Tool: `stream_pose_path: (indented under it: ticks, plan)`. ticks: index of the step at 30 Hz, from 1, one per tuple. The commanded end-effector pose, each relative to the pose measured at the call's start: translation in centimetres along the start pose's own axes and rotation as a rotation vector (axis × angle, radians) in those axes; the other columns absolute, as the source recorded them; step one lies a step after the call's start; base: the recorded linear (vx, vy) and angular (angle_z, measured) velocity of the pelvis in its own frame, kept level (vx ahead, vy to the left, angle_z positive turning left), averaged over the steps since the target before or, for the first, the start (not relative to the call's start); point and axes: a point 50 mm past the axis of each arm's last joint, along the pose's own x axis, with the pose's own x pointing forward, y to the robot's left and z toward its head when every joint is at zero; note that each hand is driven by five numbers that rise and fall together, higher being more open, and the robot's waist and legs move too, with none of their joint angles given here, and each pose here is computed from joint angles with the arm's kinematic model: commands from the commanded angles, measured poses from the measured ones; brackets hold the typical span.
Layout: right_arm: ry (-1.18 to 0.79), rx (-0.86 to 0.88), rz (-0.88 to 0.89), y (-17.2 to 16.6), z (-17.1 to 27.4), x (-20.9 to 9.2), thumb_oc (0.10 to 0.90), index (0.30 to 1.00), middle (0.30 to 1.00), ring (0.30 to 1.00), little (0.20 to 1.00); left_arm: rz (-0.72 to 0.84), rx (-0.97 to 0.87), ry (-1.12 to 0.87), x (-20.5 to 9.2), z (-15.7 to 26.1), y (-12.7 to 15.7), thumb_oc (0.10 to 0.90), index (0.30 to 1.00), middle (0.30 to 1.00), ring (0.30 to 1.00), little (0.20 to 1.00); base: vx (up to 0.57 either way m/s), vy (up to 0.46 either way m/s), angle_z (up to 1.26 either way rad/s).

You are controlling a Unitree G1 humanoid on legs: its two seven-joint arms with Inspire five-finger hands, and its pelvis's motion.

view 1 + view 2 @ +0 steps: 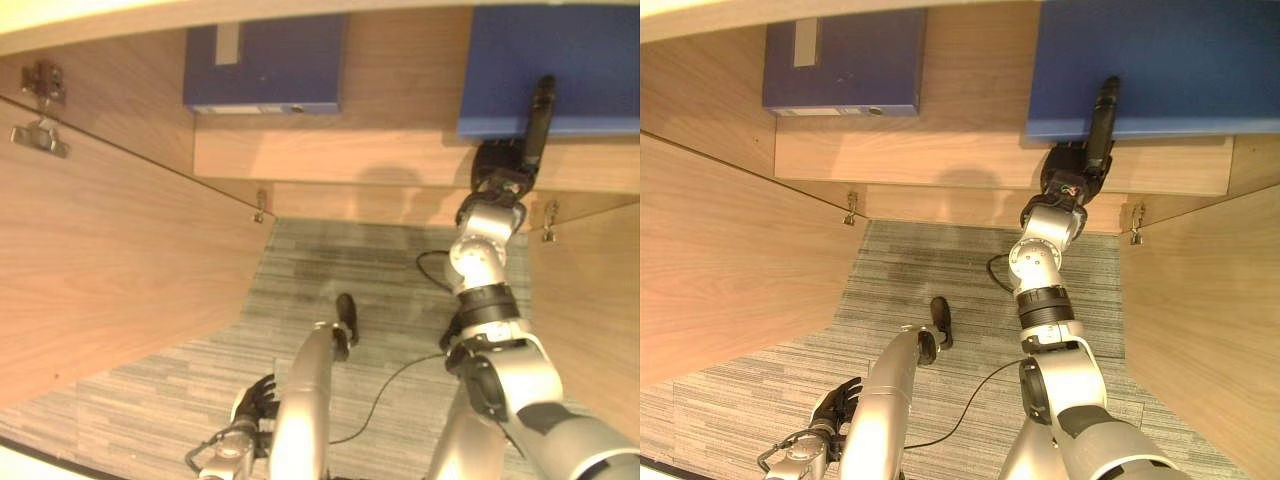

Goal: Put the empty folder in the office cabinet

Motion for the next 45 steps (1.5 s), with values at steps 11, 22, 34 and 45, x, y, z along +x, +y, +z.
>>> stream_pose_path:
  ticks: [11, 22, 34, 45]
  plan:
    - [-0.006, 0.043, 0.388, 10.2, -0.1, 0.2, 0.800, 0.900, 0.900, 0.900, 0.900, 0.091, 0.110, 0.111, -1.5, -3.7, 4.6, 0.800, 0.900, 0.900, 0.900, 0.900, 0.00, -0.008, 0.02]
    - [0.049, 0.012, 0.415, 10.4, -1.1, 0.1, 0.800, 0.900, 0.900, 0.900, 0.900, 0.098, 0.133, 0.129, -1.8, -4.2, 5.5, 0.800, 0.900, 0.900, 0.900, 0.900, -0.01, 0.001, 0.05]
    - [0.013, 0.138, 0.348, 9.6, -1.6, -1.1, 0.800, 0.900, 0.900, 0.900, 0.900, 0.091, 0.135, 0.114, -1.7, -3.9, 4.7, 0.800, 0.900, 0.900, 0.900, 0.900, 0.00, 0.000, 0.00]
    - [0.318, -0.591, 0.533, 7.3, -4.1, 0.1, 0.800, 0.900, 0.900, 0.900, 0.900, 0.081, 0.116, 0.129, -1.8, -4.1, 6.2, 0.800, 0.900, 0.900, 0.900, 0.900, -0.01, -0.009, 0.00]
